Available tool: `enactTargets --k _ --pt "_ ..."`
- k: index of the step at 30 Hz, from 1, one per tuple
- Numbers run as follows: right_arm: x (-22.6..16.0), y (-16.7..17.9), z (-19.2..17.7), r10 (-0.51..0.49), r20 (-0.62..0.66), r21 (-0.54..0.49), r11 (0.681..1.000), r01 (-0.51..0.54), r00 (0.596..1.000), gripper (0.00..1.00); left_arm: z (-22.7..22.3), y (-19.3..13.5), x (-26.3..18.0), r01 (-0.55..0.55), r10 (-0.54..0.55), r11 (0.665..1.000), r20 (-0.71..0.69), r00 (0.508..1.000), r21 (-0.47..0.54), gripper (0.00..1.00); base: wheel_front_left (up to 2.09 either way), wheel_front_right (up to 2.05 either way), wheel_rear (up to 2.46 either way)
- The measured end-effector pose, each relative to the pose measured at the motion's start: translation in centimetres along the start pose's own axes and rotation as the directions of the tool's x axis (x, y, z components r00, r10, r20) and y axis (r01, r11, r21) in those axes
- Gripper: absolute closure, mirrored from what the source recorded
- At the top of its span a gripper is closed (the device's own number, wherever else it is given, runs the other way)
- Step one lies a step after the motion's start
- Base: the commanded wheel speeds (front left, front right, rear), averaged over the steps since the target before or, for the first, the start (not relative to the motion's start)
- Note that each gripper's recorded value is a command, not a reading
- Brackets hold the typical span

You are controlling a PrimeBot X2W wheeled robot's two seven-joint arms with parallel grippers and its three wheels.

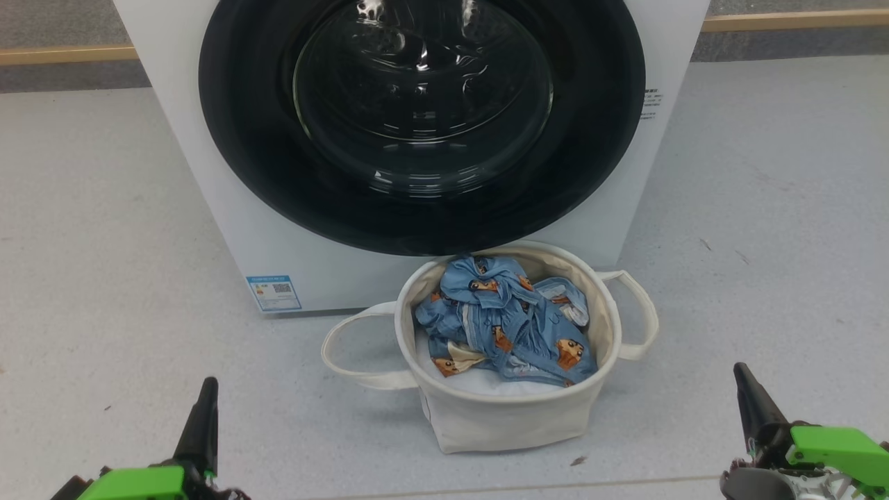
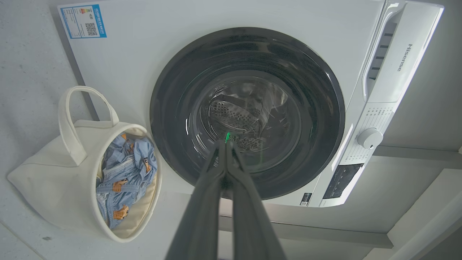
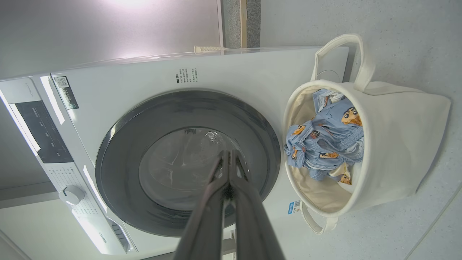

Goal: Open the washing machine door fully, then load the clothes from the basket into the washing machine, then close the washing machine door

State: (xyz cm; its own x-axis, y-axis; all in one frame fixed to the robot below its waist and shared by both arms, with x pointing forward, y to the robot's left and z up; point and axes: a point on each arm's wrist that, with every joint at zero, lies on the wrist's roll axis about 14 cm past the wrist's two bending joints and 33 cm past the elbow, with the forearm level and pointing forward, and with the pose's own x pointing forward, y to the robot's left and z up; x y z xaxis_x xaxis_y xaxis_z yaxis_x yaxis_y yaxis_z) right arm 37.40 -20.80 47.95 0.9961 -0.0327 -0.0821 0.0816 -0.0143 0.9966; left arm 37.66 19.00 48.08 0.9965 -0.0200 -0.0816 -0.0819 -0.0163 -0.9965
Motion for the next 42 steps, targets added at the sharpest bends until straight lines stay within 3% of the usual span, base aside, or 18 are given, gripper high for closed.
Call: enactTargets --k 38,39,42 --pt "0.0 0.0 0.0 0.0 0.0 0.0 1.0 0.0 1.0 1.0 0.0 0.0 0.0 0.0 0.0 1.0 0.0 1.0 0.0 1.0 0.0 0.0 0.0" --pt "0.0 -0.2 0.0 -0.006 0.001 0.001 1.0 0.006 1.0 0.0 0.0 0.2 0.0 -0.006 0.006 1.0 0.001 1.0 -0.001 0.0 0.0 0.0 0.0" --pt "-0.8 -2.2 -0.1 -0.065 0.003 0.01 0.998 0.065 0.998 0.0 -0.1 2.2 -0.8 -0.066 0.066 0.998 0.001 0.998 -0.01 0.0 0.0 0.0 0.0"
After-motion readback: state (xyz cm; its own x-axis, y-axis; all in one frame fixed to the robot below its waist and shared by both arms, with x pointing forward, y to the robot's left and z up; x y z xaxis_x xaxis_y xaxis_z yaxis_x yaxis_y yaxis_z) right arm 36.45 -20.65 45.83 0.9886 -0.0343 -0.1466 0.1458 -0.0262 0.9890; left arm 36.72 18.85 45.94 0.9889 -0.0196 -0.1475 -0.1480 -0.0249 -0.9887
